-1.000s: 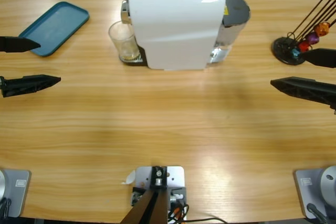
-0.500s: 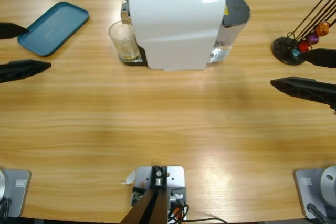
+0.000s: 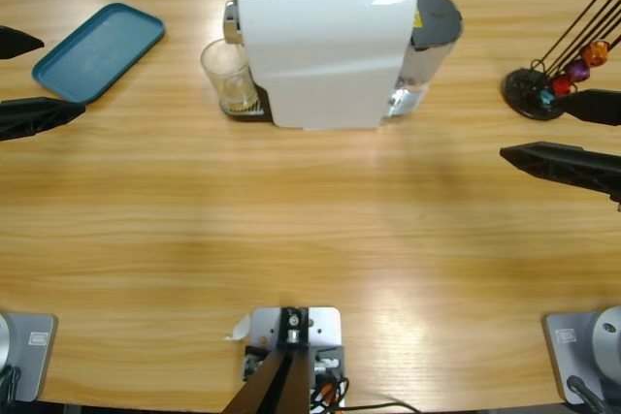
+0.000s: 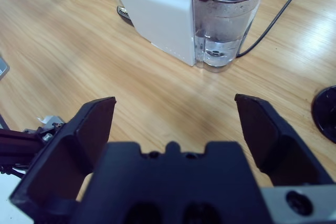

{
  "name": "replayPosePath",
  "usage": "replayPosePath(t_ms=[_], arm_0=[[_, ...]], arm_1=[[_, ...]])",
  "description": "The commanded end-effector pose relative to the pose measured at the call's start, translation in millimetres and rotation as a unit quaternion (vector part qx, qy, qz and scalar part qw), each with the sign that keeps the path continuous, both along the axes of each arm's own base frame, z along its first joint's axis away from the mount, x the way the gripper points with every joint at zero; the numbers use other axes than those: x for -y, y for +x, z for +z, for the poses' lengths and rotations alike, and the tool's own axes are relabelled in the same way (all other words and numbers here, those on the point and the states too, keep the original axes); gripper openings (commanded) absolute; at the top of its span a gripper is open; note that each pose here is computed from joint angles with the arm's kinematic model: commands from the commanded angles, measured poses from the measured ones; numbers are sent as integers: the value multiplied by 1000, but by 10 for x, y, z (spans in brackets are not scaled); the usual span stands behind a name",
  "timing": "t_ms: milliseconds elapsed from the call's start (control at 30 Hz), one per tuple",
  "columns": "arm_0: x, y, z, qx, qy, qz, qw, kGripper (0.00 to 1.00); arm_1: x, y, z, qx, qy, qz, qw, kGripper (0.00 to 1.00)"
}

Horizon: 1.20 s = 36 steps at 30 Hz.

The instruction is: Pour coffee

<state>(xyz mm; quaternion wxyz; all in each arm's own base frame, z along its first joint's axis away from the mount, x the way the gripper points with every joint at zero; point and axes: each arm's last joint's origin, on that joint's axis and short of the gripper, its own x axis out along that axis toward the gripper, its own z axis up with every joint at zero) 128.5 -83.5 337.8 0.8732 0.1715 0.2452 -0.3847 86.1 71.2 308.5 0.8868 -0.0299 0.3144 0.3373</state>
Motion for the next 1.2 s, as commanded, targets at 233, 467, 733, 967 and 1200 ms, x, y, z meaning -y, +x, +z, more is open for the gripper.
replayPosePath(t_ms=[233,467,733,967,1200], arm_0=[[-48,-60,-30,-8,-1,9,1000,1000],[-45,-53,-44,-11,1,9,1000,1000],[-42,-48,-58,-14,2,9,1000,1000],[-46,-55,-79,-16,4,9,1000,1000],[-46,-55,-96,-18,6,10,1000,1000]], arm_1=[[8,-13,-86,-17,-11,-7,1000,1000],[10,-14,-85,-16,-10,-7,1000,1000],[4,-7,-91,-18,-10,-8,1000,1000],[0,-2,-95,-20,-11,-8,1000,1000],[-1,-1,-101,-21,-12,-8,1000,1000]])
